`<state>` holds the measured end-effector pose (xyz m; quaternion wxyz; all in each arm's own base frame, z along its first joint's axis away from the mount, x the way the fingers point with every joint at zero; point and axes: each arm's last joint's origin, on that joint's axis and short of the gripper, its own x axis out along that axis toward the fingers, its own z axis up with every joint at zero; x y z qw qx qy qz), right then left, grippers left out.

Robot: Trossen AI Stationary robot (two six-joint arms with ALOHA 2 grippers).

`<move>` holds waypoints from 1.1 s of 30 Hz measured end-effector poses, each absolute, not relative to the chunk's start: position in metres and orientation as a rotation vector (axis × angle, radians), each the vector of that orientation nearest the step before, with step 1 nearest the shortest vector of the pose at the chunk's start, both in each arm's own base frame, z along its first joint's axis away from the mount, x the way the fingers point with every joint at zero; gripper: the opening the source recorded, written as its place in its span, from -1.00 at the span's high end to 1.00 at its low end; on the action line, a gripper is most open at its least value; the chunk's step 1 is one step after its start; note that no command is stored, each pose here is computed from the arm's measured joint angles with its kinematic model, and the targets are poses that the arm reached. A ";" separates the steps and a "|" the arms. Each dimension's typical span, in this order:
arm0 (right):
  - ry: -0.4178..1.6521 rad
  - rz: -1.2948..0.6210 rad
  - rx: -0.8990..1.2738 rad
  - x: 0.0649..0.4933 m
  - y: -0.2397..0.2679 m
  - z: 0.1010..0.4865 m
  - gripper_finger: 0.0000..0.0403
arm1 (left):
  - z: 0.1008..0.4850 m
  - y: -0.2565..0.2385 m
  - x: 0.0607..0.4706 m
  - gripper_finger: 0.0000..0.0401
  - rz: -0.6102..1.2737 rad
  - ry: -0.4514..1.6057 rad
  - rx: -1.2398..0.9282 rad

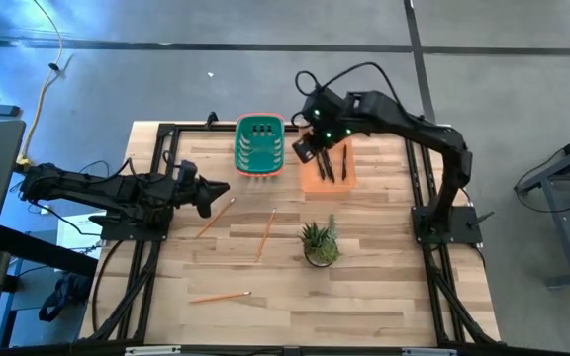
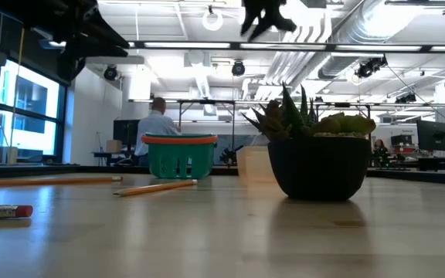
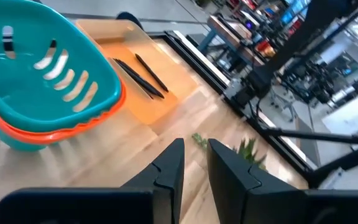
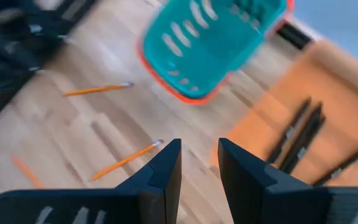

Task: Sort pens & pencils
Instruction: Put the middle left pencil into the green bin

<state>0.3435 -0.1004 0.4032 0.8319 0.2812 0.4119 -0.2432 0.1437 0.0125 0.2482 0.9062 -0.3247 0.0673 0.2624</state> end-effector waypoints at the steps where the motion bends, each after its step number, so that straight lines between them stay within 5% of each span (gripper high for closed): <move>1: 0.855 -0.498 0.560 0.344 -0.090 0.412 0.52 | 0.248 0.012 0.144 0.71 0.532 0.144 -0.670; 12: 0.610 -0.438 0.207 0.333 0.014 0.478 0.52 | 0.248 0.010 0.145 0.71 0.432 0.200 -0.612; 27: 0.622 -0.280 -0.260 0.298 0.120 0.479 0.52 | 0.248 0.008 0.145 0.71 0.390 0.207 -0.688; 33: 0.700 -0.352 -0.273 0.257 0.123 0.481 0.52 | 0.242 0.007 0.150 0.71 0.369 0.269 -0.706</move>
